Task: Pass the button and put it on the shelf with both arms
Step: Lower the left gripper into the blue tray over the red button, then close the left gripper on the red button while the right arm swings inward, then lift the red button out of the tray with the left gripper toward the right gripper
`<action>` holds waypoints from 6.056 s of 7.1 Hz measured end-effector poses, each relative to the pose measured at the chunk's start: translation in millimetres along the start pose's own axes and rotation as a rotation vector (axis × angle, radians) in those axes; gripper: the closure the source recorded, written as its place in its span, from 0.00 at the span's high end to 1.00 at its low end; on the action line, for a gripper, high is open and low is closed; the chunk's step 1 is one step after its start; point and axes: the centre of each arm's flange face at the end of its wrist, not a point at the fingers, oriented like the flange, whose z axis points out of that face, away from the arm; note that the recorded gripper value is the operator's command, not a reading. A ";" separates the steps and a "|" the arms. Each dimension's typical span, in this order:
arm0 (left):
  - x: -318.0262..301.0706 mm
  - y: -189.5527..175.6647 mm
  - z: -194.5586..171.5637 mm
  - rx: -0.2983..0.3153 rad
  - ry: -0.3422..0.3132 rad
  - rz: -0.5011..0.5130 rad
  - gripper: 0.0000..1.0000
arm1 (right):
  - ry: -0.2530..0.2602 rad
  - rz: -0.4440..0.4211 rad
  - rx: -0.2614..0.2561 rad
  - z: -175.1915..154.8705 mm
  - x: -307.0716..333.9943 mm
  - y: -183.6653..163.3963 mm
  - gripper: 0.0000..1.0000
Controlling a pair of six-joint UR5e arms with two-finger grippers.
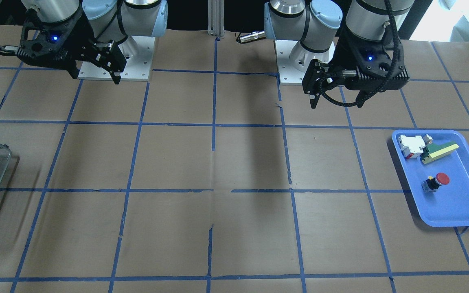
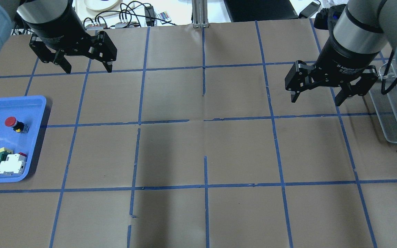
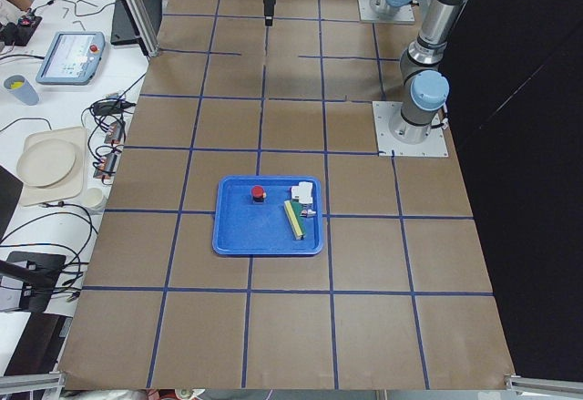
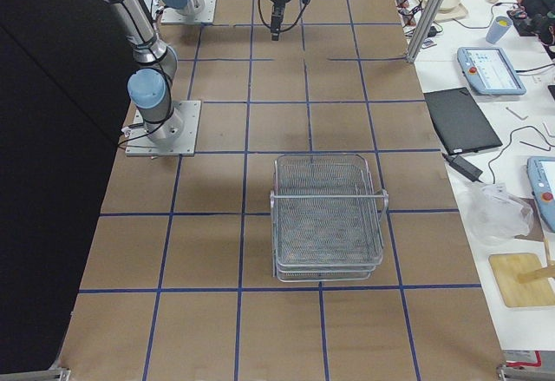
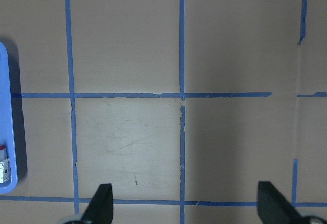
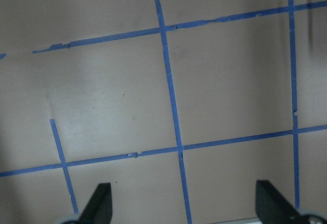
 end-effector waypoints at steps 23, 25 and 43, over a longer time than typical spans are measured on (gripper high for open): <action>-431.4 -29.5 327.6 -0.046 0.118 0.160 0.98 | -0.060 0.212 -0.024 2.5 1.8 23.9 1.00; -432.3 -27.4 332.0 -0.053 0.104 0.148 0.93 | -0.149 0.442 -0.060 1.6 -7.3 24.3 1.00; -301.3 -6.5 199.2 -0.101 0.299 0.209 0.03 | -0.825 0.732 -0.634 25.8 -37.8 -2.2 1.00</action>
